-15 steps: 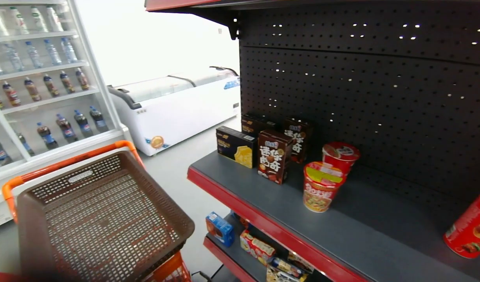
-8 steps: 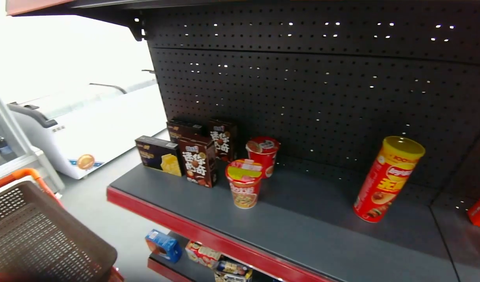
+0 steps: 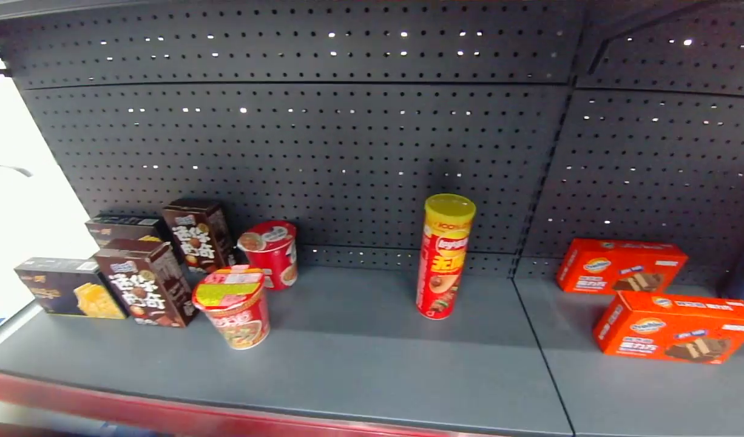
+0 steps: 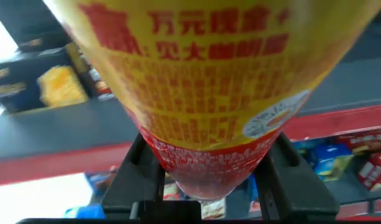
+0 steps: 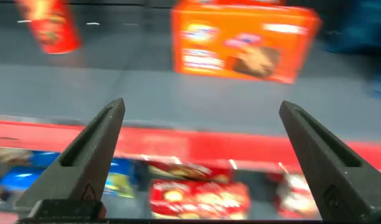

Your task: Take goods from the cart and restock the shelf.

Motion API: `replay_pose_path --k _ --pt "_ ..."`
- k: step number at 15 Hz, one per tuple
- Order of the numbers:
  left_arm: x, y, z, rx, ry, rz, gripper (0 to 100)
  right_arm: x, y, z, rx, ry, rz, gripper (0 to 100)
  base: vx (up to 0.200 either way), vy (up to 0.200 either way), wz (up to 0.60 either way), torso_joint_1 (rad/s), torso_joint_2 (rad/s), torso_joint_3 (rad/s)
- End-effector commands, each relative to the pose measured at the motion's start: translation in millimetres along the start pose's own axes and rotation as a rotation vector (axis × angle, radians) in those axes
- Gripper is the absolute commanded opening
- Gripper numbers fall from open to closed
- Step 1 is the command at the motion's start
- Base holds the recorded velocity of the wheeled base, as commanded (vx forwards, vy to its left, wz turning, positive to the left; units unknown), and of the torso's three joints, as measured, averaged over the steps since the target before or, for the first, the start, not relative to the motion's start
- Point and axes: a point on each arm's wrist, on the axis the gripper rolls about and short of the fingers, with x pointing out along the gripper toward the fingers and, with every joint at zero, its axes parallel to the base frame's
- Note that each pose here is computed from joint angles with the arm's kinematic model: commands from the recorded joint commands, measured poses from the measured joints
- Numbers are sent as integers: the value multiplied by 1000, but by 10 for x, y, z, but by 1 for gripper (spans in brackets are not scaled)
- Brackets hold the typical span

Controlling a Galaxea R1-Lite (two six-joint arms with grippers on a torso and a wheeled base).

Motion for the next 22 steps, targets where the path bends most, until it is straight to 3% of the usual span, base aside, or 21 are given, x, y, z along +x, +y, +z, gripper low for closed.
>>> replay_pose_path --k 1,22 --pt "5 1 1 -1 4 -1 0 1 0 0 -1 1 0 100 0 0 0 0 0 0" --pt "-82 -17 -75 -2 -1 1 0 1 0 0 1 1 2 100 0 0 0 0 0 0"
